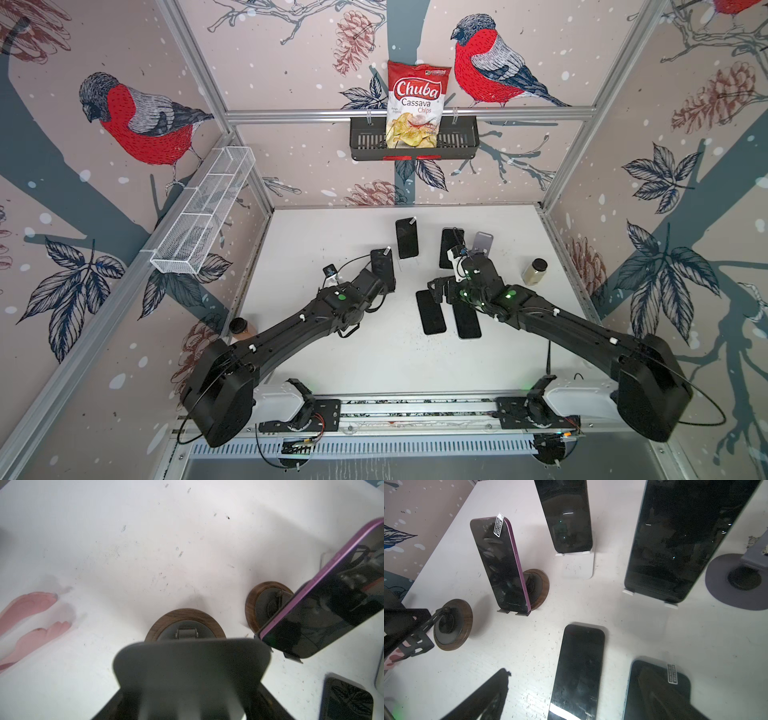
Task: Remove the phone from the phone stand
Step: Pick up the phone stand from the center of the table, then place the phone stand at the top-left of the table.
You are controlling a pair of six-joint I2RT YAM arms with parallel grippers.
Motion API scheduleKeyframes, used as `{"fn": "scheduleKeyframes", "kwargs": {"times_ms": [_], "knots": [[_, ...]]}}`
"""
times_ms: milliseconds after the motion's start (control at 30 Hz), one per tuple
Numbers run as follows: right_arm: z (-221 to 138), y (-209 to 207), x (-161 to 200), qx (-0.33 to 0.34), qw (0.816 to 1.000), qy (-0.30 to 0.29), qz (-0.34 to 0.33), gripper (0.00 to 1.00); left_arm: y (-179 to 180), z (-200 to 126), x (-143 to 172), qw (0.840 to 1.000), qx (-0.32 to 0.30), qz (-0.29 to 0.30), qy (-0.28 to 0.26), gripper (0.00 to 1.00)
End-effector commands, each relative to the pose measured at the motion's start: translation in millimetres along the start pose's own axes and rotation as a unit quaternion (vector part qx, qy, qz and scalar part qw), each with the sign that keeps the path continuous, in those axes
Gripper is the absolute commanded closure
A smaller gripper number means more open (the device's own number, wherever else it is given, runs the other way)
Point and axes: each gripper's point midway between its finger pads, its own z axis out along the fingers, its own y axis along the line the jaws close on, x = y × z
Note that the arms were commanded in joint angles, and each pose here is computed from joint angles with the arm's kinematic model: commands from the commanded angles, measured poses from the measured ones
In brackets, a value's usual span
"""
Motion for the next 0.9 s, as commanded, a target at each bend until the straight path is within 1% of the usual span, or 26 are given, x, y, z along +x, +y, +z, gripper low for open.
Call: {"fn": "scheduleKeyframes", "kwargs": {"times_ms": [0, 233, 400, 500, 533, 867], "knots": [[1.1, 4.9, -5.8, -0.006, 1.000, -0.006, -0.008, 0.00, -11.5, 5.0, -20.6, 0.999, 0.039, 0.004, -0.017, 0.55], [7.5, 9.9, -7.8, -0.007, 1.000, 0.001, -0.015, 0.01, -12.9, 27.0, -55.6, 0.999, 0.049, -0.004, -0.019, 0.55], [12.6, 13.1, -8.7, -0.005, 1.000, 0.005, -0.020, 0.01, -22.5, 46.5, -77.4, 0.999, 0.047, 0.005, -0.015, 0.55], [14.5, 14.8, -10.1, -0.003, 1.000, 0.005, -0.023, 0.01, -32.0, 60.5, -85.5, 0.999, 0.052, 0.014, -0.005, 0.55], [14.8, 14.8, -10.6, -0.002, 1.000, 0.005, -0.023, 0.01, -38.2, 63.1, -93.4, 0.998, 0.057, 0.014, -0.006, 0.55], [17.6, 18.4, -15.2, -0.003, 1.000, 0.001, -0.021, 0.00, -56.4, 109.5, -131.3, 0.999, 0.034, 0.017, 0.011, 0.55]]}}
